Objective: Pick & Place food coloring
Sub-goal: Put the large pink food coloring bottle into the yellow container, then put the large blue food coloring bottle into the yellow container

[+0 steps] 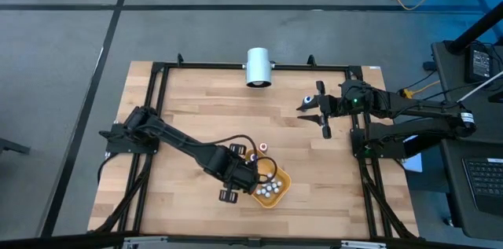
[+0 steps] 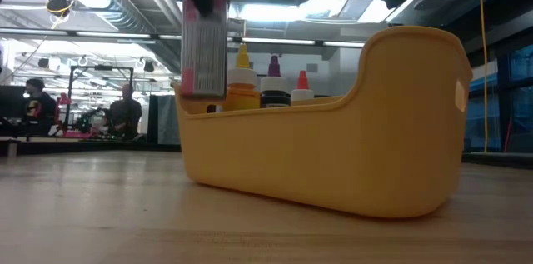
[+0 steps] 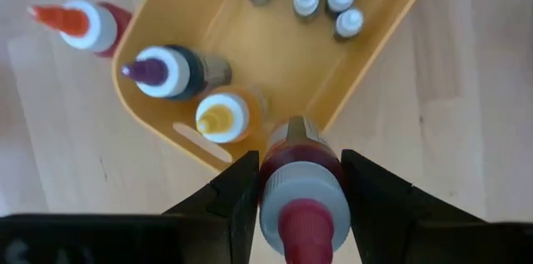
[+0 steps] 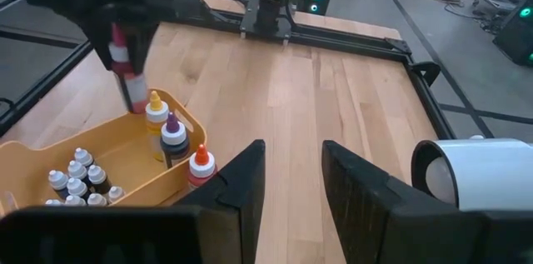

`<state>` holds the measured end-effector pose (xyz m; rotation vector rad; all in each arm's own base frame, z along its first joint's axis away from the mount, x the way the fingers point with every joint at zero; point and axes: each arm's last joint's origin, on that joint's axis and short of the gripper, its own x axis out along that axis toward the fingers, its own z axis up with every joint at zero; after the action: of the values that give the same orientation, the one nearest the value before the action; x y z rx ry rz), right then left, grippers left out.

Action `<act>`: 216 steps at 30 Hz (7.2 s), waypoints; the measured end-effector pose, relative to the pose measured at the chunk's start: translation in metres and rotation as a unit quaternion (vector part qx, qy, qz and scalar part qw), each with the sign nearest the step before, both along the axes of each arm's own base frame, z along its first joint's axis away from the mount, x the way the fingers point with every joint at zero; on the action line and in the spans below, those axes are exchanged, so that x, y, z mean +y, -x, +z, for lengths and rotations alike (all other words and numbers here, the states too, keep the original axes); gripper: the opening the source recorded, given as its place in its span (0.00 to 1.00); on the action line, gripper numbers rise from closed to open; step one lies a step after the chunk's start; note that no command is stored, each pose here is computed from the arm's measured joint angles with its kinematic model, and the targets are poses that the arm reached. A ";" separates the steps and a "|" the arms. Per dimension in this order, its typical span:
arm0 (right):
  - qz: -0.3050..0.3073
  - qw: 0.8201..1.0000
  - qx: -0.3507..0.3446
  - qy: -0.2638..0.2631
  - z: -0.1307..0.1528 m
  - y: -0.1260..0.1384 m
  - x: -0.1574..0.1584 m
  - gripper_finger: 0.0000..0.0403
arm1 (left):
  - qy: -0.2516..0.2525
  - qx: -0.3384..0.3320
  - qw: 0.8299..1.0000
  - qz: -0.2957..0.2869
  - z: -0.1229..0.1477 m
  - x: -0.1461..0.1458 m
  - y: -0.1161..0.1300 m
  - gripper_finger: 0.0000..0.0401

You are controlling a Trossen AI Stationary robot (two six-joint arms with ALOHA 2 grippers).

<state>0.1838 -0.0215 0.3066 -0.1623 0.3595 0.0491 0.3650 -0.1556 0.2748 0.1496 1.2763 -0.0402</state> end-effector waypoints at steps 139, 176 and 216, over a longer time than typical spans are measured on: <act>0.000 1.000 -0.003 -0.001 0.001 0.000 0.000 0.30 | 0.075 -0.585 0.756 0.283 -0.075 0.198 0.246 0.39; -0.018 0.999 -0.002 -0.051 0.001 0.000 0.000 0.30 | 0.108 -0.603 0.774 0.159 -0.108 0.168 0.267 0.16; -0.199 0.926 0.190 -0.259 -0.003 -0.002 -0.035 0.40 | 0.121 -0.594 0.780 0.155 -0.110 0.167 0.266 0.15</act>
<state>0.1855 -0.0569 0.3034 0.4551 0.7469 -0.2295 0.0991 0.0119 0.1649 -0.2488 -0.0042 0.1578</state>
